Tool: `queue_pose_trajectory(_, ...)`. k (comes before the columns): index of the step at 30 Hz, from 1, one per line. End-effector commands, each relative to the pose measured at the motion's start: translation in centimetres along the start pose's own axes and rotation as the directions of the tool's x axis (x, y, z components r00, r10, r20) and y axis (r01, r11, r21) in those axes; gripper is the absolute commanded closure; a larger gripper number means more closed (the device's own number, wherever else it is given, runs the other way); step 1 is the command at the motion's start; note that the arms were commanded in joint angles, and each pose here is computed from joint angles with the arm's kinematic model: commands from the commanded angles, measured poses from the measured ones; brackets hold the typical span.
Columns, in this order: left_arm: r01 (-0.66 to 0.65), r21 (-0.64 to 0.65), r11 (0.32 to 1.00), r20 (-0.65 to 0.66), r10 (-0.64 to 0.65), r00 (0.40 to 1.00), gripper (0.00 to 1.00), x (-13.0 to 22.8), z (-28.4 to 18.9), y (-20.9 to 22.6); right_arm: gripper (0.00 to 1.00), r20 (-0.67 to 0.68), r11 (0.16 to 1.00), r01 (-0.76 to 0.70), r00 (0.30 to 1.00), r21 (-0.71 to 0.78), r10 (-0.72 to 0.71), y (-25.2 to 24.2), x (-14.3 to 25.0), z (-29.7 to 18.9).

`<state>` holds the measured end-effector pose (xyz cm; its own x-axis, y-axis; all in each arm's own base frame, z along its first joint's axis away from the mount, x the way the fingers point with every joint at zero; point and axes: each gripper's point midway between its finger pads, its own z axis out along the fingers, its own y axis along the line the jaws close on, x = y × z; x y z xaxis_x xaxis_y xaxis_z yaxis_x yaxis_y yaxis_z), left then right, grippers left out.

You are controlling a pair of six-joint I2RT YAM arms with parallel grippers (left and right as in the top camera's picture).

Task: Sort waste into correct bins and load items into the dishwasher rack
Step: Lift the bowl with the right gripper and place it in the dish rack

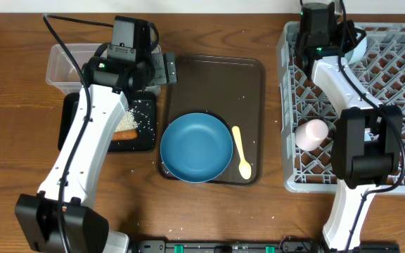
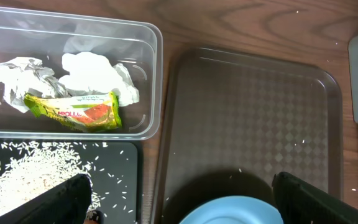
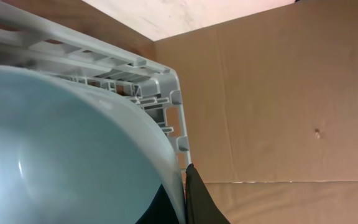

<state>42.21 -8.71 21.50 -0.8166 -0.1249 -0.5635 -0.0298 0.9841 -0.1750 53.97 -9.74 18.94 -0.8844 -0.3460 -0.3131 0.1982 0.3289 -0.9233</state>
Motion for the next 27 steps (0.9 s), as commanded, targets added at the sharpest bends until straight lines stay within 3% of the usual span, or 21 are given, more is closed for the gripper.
queue_pose_trajectory(1, 0.003, -0.01, 1.0, -0.012, -0.004, 1.0, 0.04, 0.1, 0.5, 0.2, 0.99, -0.008, 1.0, 0.025, 1.0, 0.017, -0.025, -0.2, -0.1, -0.2)
queue_pose_trajectory(18, 0.003, -0.01, 1.0, -0.012, -0.004, 1.0, 0.04, 0.1, 0.5, 0.2, 0.99, 0.081, 0.97, 0.21, 0.976, -0.123, -0.201, 4.1, -0.7, -3.4)
queue_pose_trajectory(24, 0.003, -0.01, 1.0, -0.012, -0.004, 1.0, 0.04, 0.1, 0.5, 0.2, 0.92, 0.104, 0.969, 0.212, 0.974, -0.124, -0.2, 4.5, -1.3, -4.4)
queue_pose_trajectory(27, 0.003, -0.01, 1.0, -0.012, -0.004, 1.0, 0.04, 0.1, 0.5, 0.2, 0.82, 0.122, 0.969, 0.212, 0.973, -0.13, -0.196, 4.8, -1.7, -5.0)
